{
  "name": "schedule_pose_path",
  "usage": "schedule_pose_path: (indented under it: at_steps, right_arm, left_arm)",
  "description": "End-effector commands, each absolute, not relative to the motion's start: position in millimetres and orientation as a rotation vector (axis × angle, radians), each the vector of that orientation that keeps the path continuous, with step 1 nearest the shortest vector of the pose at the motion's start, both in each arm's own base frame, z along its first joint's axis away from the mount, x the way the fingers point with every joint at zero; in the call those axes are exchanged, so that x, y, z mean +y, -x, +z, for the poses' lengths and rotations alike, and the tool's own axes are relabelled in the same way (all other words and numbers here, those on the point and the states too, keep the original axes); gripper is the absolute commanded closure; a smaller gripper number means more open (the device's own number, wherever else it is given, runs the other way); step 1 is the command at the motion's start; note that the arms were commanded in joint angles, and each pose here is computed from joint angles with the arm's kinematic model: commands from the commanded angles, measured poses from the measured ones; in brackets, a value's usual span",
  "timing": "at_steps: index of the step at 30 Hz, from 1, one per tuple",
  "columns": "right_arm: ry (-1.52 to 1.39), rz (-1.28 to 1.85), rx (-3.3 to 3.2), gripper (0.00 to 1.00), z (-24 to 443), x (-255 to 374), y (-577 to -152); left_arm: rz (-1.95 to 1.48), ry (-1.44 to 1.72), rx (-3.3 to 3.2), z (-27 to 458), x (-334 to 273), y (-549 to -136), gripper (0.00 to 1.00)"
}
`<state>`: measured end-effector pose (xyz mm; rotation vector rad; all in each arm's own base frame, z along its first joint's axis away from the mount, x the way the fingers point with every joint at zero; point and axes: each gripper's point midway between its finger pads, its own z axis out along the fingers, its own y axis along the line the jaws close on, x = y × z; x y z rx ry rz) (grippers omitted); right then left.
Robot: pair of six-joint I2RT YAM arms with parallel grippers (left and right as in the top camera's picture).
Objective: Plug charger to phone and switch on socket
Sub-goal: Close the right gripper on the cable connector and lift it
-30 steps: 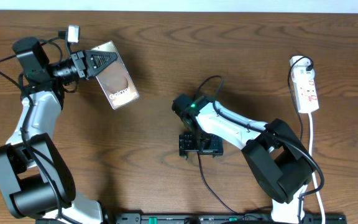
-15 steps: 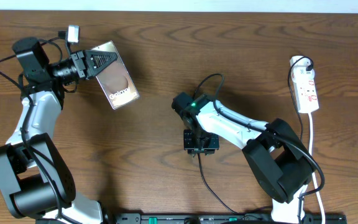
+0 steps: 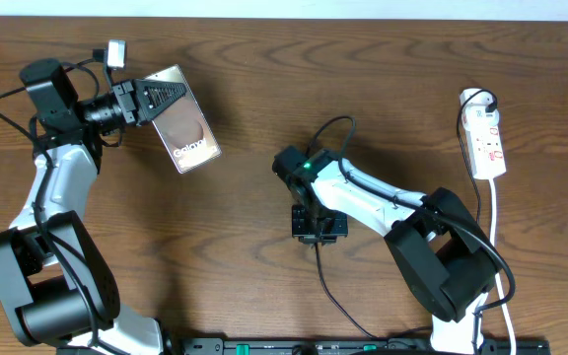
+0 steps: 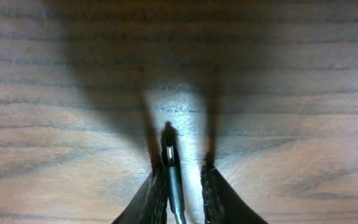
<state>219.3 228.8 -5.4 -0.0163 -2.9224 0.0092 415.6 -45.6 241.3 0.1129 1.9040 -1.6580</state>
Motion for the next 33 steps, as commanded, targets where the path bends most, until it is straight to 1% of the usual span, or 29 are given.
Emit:
schedule_pose_path:
  at_steps: [1,3,10,20,22,23,25,30,32,33]
  right_arm:
    - [0.013,0.065,-2.905,0.86,-27,221,-218]
    - [0.013,0.066,-2.904,0.91,-27,221,-218]
    - [0.016,0.054,-2.894,0.99,-27,222,-216]
    - [0.016,0.047,-2.889,0.99,-27,223,-215]
    - [-0.001,-0.001,-2.865,0.99,-26,228,-212]
    - [-0.038,-0.062,-2.839,0.99,-24,234,-209]
    - [-0.179,-0.282,-2.766,0.99,-17,255,-204]
    - [-0.7,-1.084,-2.429,0.99,34,312,-190]
    - [-0.842,-1.293,-2.326,0.99,52,319,-188]
    - [-0.891,-1.348,-2.302,0.99,56,320,-189]
  left_arm:
    - [-1.664,-0.166,1.883,252,-47,-409,0.93]
    - [-1.663,-0.166,1.883,252,-47,-409,0.93]
    - [-1.666,-0.163,1.885,252,-47,-409,0.93]
    - [-1.667,-0.161,1.886,251,-47,-408,0.93]
    - [-1.668,-0.16,1.886,250,-48,-408,0.92]
    - [-1.668,-0.16,1.886,250,-48,-408,0.92]
    - [-1.668,-0.16,1.886,250,-48,-408,0.93]
    - [-1.668,-0.16,1.886,250,-48,-408,0.92]
    - [-1.669,-0.159,1.886,250,-48,-408,0.93]
    - [-1.669,-0.159,1.886,250,-48,-408,0.93]
